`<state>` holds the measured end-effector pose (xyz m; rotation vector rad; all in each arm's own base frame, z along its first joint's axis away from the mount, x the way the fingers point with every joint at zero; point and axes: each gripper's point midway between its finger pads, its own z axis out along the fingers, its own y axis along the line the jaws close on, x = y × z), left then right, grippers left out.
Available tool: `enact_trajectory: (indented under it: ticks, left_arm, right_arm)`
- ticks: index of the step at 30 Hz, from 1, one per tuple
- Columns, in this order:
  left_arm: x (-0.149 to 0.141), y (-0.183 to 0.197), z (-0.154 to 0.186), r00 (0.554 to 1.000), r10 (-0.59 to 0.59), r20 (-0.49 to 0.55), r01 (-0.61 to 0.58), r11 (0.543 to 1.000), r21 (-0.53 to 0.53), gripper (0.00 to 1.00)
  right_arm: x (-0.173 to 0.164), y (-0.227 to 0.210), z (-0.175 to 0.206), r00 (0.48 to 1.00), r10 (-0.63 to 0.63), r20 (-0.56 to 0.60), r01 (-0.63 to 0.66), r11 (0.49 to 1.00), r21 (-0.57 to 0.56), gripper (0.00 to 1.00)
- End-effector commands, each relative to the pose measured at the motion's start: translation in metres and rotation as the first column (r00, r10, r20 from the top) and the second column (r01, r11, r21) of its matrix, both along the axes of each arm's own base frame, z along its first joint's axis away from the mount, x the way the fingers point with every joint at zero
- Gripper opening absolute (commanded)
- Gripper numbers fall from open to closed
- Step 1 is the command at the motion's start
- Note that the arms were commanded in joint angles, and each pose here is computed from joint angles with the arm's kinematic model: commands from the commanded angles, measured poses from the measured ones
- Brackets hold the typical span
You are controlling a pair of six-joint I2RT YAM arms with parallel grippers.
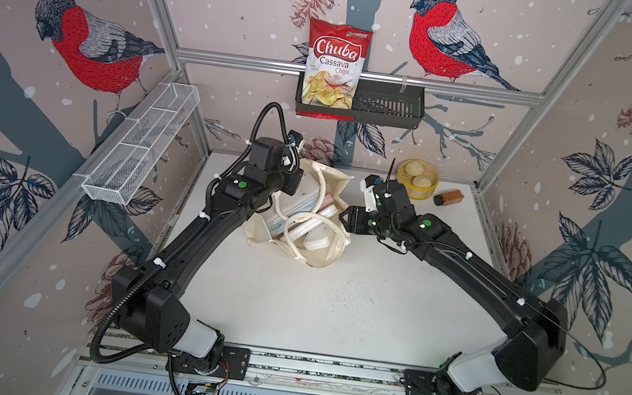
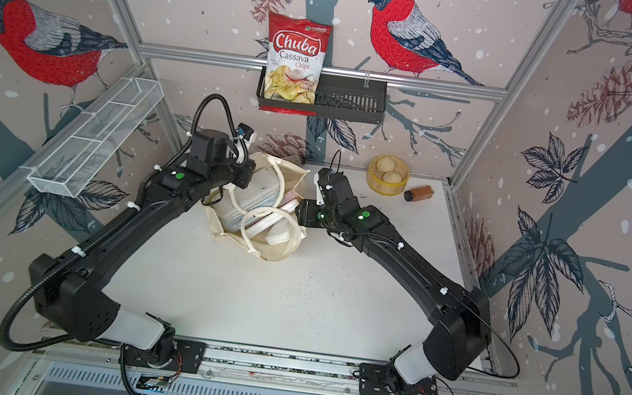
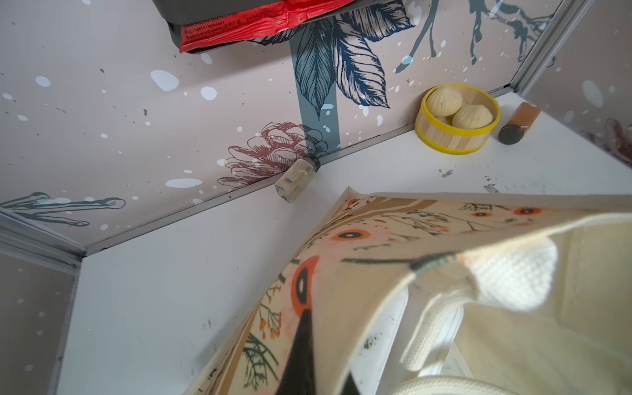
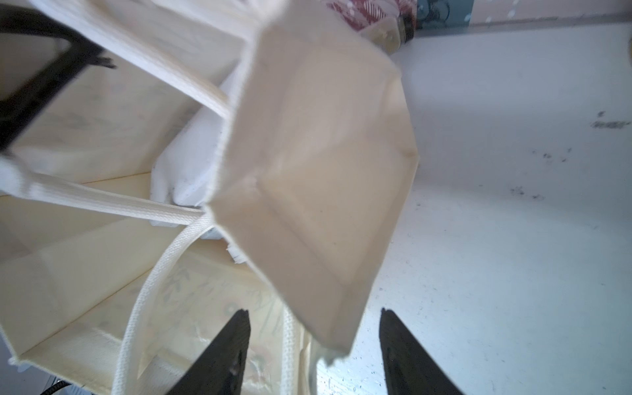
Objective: Take out the pencil case from the canvas bag
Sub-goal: Pick up the canvas bag from the center of the board.
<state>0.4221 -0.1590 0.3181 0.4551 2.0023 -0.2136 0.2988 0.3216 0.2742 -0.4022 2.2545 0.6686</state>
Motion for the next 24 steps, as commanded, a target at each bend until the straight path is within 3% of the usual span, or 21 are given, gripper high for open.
enact_trajectory:
  ticks: [1, 5, 9, 14, 19, 24]
  left_arm:
    - [0.001, -0.016, 0.030, 0.994, -0.063, 0.093, 0.075, 0.990, -0.122, 0.00]
    - [-0.005, -0.016, 0.030, 0.992, -0.092, 0.082, 0.106, 0.977, -0.187, 0.00]
    - [-0.006, -0.017, 0.027, 0.993, -0.098, 0.069, 0.111, 0.971, -0.213, 0.00]
    - [-0.012, -0.025, 0.032, 0.989, -0.137, 0.061, 0.149, 0.950, -0.273, 0.00]
    - [-0.016, -0.030, 0.034, 0.987, -0.155, 0.049, 0.162, 0.935, -0.316, 0.00]
    - [-0.013, -0.028, 0.029, 0.990, -0.136, 0.030, 0.139, 0.939, -0.314, 0.00]
  right_arm:
    - [-0.008, 0.002, 0.039, 0.979, -0.029, 0.201, 0.036, 0.999, -0.031, 0.62]
    - [-0.043, 0.051, 0.070, 0.931, 0.119, 0.346, -0.130, 0.991, 0.008, 0.63]
    - [-0.045, 0.098, 0.063, 0.924, 0.190, 0.331, -0.215, 0.976, 0.038, 0.63]
    - [-0.021, 0.130, 0.027, 0.970, 0.119, 0.213, -0.145, 0.983, 0.113, 0.59]
    - [0.008, 0.134, -0.007, 0.999, 0.038, 0.004, -0.038, 0.952, 0.303, 0.52]
    - [0.028, 0.123, -0.042, 0.991, -0.039, -0.129, 0.076, 0.954, 0.290, 0.58]
